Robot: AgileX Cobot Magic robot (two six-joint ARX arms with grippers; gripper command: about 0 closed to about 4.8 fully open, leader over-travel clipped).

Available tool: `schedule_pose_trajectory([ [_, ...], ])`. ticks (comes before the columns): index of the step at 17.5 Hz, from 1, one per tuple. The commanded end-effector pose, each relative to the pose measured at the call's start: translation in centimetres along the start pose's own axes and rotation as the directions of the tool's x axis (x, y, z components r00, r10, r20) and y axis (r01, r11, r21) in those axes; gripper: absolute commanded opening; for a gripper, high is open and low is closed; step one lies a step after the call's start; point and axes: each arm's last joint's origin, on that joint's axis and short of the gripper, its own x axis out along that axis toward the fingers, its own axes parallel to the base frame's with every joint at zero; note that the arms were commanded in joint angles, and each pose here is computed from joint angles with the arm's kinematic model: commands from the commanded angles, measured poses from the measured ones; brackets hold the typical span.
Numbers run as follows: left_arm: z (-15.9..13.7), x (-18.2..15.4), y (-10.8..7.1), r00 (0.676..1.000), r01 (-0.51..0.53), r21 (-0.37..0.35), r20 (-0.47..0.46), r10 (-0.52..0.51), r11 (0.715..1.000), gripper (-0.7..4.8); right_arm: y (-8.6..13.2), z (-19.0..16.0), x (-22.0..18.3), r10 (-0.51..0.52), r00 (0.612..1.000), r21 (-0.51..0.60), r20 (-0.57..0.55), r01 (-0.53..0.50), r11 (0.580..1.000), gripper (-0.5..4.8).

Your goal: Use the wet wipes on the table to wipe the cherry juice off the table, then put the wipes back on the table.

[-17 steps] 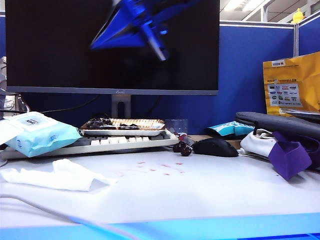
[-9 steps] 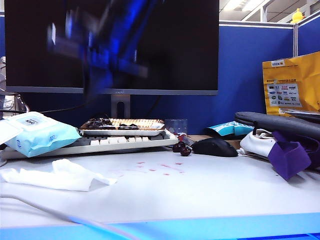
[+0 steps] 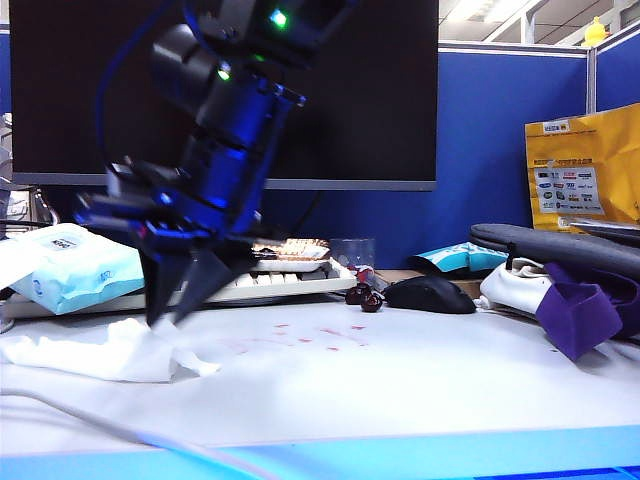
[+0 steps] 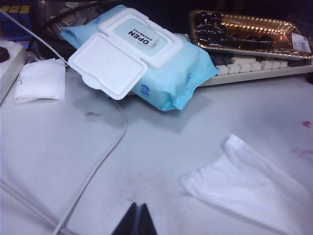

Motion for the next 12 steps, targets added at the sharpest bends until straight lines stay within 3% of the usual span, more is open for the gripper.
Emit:
schedule_pose_trajectory([
  [1, -0.3, 0.0, 0.0, 1.000, 0.001, -0.001, -0.013, -0.001, 1.000, -0.04, 0.9, 1.5, -1.3, 0.012, 0.998, -0.020, 0.064, -0.011, 1.000, 1.18],
  [4, -0.3, 0.0, 0.0, 1.000, 0.001, -0.001, -0.013, -0.001, 1.000, -0.04, 1.9, 3.2, -2.6, 0.106, 0.988, -0.040, 0.113, -0.102, 0.994, 1.17],
  [7, -0.3, 0.0, 0.0, 1.000, 0.001, -0.001, -0.013, -0.001, 1.000, -0.04, 2.2, 3.2, -1.2, 0.101, 0.992, -0.035, 0.081, -0.098, 0.995, 1.18],
  [10, -0.3, 0.0, 0.0, 1.000, 0.002, -0.001, -0.013, -0.002, 1.000, -0.04, 1.8, 2.3, 1.5, 0.086, 0.996, -0.016, 0.012, -0.086, 0.996, 2.40],
  [12, -0.3, 0.0, 0.0, 1.000, 0.001, -0.001, -0.013, -0.001, 1.000, -0.04, 1.6, 1.6, 2.6, 0.079, 0.996, -0.004, -0.042, -0.079, 0.997, 2.42],
])
